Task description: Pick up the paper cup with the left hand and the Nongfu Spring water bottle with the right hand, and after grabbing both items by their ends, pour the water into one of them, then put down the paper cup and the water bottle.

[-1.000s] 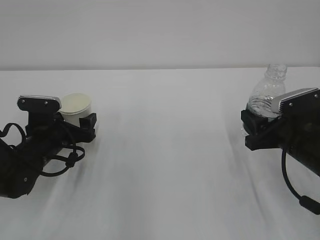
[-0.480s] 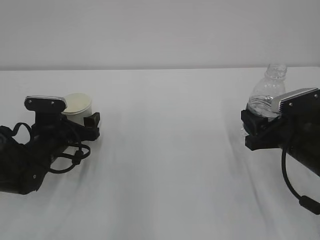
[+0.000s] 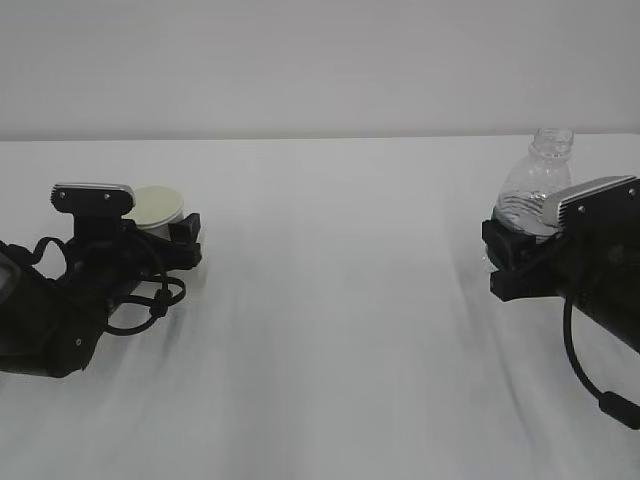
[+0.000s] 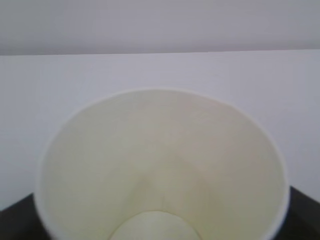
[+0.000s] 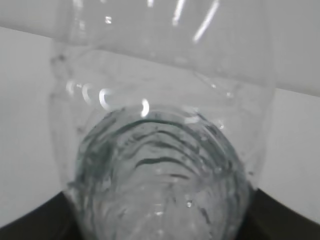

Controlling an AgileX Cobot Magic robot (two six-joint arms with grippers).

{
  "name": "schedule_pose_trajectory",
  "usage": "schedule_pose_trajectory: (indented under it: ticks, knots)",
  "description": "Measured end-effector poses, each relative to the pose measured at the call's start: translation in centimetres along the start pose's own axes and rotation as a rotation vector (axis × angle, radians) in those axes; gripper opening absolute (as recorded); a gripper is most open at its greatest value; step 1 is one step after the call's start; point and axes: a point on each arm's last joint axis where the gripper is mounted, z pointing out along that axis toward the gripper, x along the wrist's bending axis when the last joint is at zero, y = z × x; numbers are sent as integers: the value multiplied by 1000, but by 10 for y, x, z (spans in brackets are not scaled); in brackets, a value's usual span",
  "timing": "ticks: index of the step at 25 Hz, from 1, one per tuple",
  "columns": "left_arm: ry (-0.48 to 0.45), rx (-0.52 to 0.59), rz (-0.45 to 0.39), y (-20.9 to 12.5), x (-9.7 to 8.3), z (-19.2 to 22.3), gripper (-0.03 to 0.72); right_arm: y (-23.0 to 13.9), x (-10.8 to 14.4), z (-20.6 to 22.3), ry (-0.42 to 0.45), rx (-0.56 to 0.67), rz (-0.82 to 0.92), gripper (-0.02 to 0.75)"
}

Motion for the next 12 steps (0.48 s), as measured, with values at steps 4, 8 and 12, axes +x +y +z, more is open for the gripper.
schedule_pose_trajectory:
  ticks: [4,8,12]
  knots:
    - [0,0,0,0,0,0,644,0,0,0,0,0,0,428]
    - [0,0,0,0,0,0,599,0,0,0,0,0,0,428]
    - [0,0,0,0,0,0,578,0,0,0,0,0,0,428]
